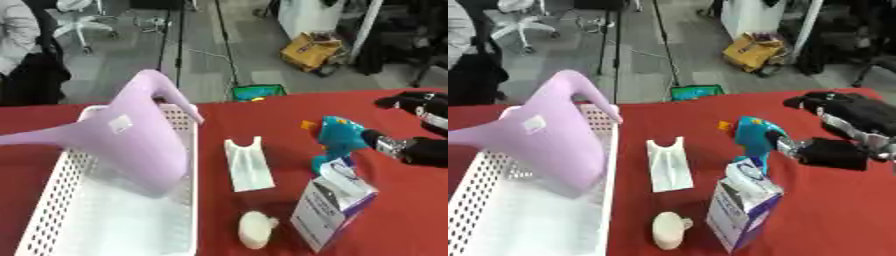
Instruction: Pick up objects on the table and place them in the box.
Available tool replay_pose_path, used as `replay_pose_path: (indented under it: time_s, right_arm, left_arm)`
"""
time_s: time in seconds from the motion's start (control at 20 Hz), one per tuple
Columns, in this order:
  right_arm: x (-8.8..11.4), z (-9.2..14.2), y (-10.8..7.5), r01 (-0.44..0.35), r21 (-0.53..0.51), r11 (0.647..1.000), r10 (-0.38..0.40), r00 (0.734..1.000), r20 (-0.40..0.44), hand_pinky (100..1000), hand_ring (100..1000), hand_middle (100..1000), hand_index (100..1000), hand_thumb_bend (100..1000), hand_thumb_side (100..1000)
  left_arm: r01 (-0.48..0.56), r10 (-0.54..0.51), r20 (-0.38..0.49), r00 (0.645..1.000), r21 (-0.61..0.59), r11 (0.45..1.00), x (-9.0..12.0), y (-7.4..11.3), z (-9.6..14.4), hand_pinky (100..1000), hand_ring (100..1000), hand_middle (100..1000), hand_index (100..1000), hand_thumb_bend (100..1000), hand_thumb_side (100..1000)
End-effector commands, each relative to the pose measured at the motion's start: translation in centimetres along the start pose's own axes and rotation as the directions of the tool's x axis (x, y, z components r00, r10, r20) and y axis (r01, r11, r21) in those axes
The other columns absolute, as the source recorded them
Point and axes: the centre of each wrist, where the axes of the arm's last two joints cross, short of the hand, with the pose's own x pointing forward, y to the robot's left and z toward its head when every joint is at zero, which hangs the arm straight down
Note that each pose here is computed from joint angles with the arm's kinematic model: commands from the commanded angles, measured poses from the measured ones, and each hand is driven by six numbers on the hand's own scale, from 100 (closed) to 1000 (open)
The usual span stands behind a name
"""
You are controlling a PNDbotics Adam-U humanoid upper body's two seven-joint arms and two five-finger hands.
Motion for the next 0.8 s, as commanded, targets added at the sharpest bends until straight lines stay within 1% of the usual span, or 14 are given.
replay_pose_path:
  time_s: [0.05,0.2,0.25,0.35,0.45,0.5,0.6,0.65,0.7,0.75,0.8]
  right_arm:
    - [0.4,0.1,-0.7,0.016,-0.051,0.999,-0.016,1.000,-0.013,894,938,885,1000,315,1000]
    - [0.7,0.0,-0.5,0.034,-0.056,0.998,-0.034,0.999,-0.006,891,940,873,1000,298,1000]
    - [1.1,-0.2,0.0,0.083,-0.064,0.994,-0.084,0.997,-0.003,890,940,869,1000,297,1000]
    - [1.7,-0.5,0.7,0.149,-0.069,0.986,-0.149,0.989,-0.005,890,942,868,1000,276,1000]
    - [2.1,-0.6,1.7,0.183,-0.048,0.982,-0.184,0.983,-0.016,897,948,874,1000,259,1000]
    - [2.2,-0.6,2.3,0.190,-0.032,0.981,-0.191,0.981,-0.024,898,949,876,1000,256,1000]
    - [2.2,-0.3,3.3,0.176,0.015,0.984,-0.175,0.983,-0.051,907,959,883,1000,248,1000]
    - [2.2,-0.3,3.4,0.167,0.027,0.986,-0.165,0.984,-0.060,912,963,888,1000,293,1000]
    - [2.3,-0.3,3.4,0.164,0.031,0.986,-0.162,0.985,-0.066,912,963,888,1000,293,1000]
    - [2.4,-0.3,3.2,0.168,0.030,0.985,-0.165,0.983,-0.075,922,970,891,1000,324,1000]
    - [2.5,-0.3,3.0,0.179,0.031,0.983,-0.176,0.981,-0.082,923,971,891,1000,324,1000]
  left_arm:
    - [-0.004,0.004,0.023,1.000,-0.022,1.000,0.4,-0.2,-0.6,847,876,831,811,100,877]
    - [-0.006,0.006,0.021,1.000,-0.024,1.000,0.4,-0.2,-0.5,847,873,827,803,100,880]
    - [-0.007,0.007,0.016,1.000,-0.023,1.000,0.4,-0.2,-0.4,846,871,826,801,100,880]
    - [-0.007,0.007,0.007,1.000,-0.024,1.000,0.4,-0.2,-0.3,846,868,823,798,100,881]
    - [-0.006,0.006,0.001,1.000,-0.029,1.000,0.4,-0.1,-0.3,844,866,820,792,100,878]
    - [-0.005,0.005,-0.002,1.000,-0.034,0.999,0.4,-0.1,-0.3,843,866,819,792,100,878]
    - [0.003,-0.003,-0.013,1.000,-0.043,0.999,0.5,0.2,-0.1,843,864,817,788,100,879]
    - [0.006,-0.007,-0.020,1.000,-0.048,0.999,0.6,0.3,0.0,843,863,816,786,100,878]
    - [0.010,-0.011,-0.027,1.000,-0.053,0.999,0.6,0.3,0.1,843,863,816,786,100,878]
    - [0.013,-0.015,-0.035,0.999,-0.058,0.998,0.7,0.4,0.2,843,862,815,784,100,877]
    - [0.016,-0.018,-0.041,0.999,-0.062,0.998,0.7,0.5,0.3,843,862,815,784,100,877]
